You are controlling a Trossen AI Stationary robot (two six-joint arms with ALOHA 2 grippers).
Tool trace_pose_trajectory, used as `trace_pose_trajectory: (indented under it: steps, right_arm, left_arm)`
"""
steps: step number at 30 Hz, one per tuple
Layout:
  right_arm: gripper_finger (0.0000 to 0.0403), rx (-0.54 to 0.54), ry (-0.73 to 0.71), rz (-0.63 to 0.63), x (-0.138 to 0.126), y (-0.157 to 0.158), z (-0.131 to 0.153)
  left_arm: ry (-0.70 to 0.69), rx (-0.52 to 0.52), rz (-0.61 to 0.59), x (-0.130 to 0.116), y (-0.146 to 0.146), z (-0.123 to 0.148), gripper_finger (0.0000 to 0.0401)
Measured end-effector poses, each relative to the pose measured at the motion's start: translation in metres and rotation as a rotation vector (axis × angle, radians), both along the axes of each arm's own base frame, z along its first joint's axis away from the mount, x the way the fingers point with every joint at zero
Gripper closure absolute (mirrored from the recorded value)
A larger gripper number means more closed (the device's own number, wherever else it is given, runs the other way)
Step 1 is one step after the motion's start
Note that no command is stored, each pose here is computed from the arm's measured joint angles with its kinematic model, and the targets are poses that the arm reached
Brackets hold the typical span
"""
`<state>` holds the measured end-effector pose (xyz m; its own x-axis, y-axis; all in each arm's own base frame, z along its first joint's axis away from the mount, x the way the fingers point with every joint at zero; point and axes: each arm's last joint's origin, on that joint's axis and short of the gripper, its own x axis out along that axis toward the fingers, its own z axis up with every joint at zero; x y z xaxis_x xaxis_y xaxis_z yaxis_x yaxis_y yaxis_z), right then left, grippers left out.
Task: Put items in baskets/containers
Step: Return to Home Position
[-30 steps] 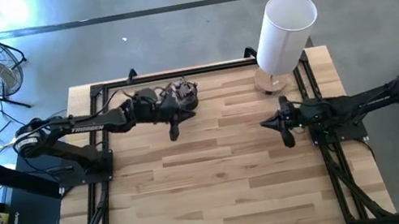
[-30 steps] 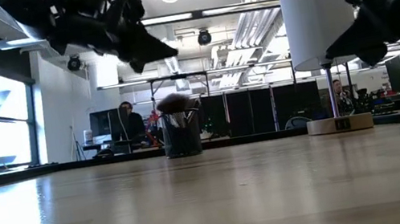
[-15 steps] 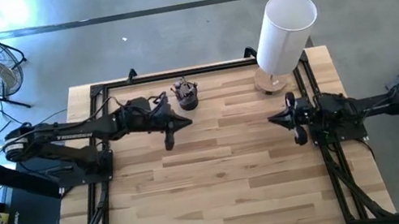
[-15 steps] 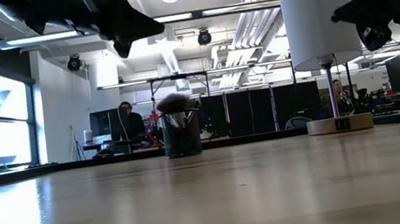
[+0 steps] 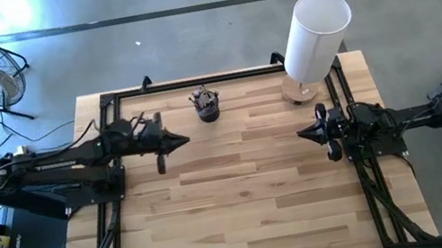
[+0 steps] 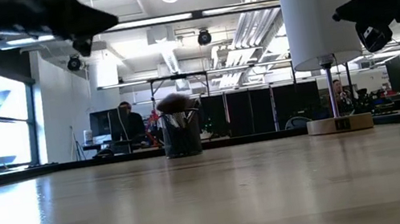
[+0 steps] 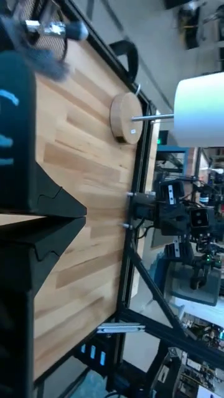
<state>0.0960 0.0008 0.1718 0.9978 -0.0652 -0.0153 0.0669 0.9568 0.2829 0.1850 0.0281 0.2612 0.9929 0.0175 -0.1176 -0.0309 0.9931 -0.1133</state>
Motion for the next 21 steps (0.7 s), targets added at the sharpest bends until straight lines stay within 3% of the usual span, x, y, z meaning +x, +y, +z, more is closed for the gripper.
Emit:
trace_pose_trajectory:
  steps: [6, 17, 21]
  right_arm:
    - [0.0403, -0.001, -0.001, 0.003, 0.000, 0.000, 0.000]
    - [0.0402, -0.001, -0.003, 0.003, 0.000, 0.000, 0.000]
    - [0.0402, -0.001, -0.002, 0.003, 0.000, 0.000, 0.000]
  left_arm:
    - [-0.032, 0.025, -0.003, -0.032, -0.006, -0.024, 0.0401]
    - [-0.094, -0.023, -0.036, -0.075, -0.023, -0.058, 0.0401]
    - [-0.090, 0.053, -0.030, -0.083, -0.031, -0.064, 0.0401]
